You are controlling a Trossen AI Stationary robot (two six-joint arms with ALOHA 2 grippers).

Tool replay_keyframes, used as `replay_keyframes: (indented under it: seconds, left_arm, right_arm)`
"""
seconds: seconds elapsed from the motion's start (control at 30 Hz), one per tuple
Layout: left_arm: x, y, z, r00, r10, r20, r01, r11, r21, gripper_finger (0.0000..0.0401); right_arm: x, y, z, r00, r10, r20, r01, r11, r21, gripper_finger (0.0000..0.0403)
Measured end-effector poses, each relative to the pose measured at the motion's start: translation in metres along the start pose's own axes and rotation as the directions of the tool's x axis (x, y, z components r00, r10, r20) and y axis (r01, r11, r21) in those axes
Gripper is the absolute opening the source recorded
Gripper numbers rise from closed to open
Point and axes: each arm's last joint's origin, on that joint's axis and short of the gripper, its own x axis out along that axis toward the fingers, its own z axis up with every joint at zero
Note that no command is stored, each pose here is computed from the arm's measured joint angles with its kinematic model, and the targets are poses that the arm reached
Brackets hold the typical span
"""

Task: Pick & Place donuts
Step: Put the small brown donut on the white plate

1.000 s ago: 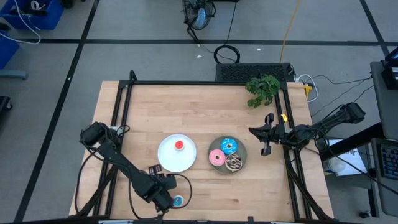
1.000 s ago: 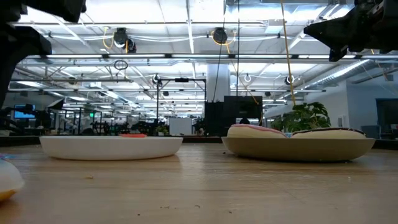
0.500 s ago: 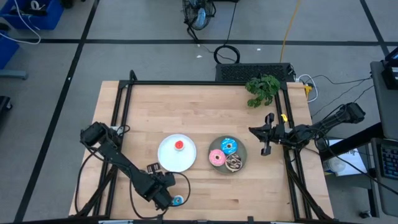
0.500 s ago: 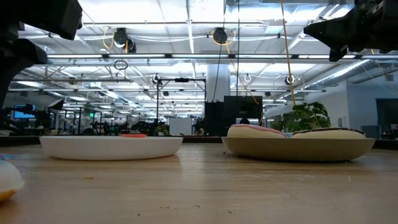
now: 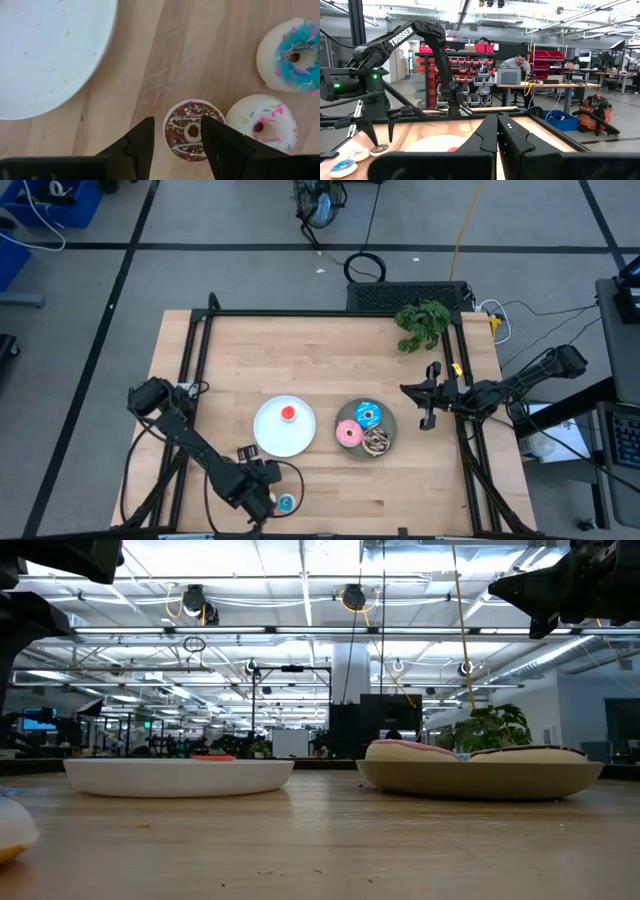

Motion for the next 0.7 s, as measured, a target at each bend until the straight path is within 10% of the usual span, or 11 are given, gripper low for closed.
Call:
replay_keyframes:
  seconds: [0.7]
  left_arm:
    - [0.027,0.009,-0.019,0.999,-0.006,-0.049,0.003,0.998,-0.067,0.0161]
  right_arm:
    - [0.000,0.000,0.000,1.000,0.004,-0.003,-0.004,1.000,0.002,0.0000]
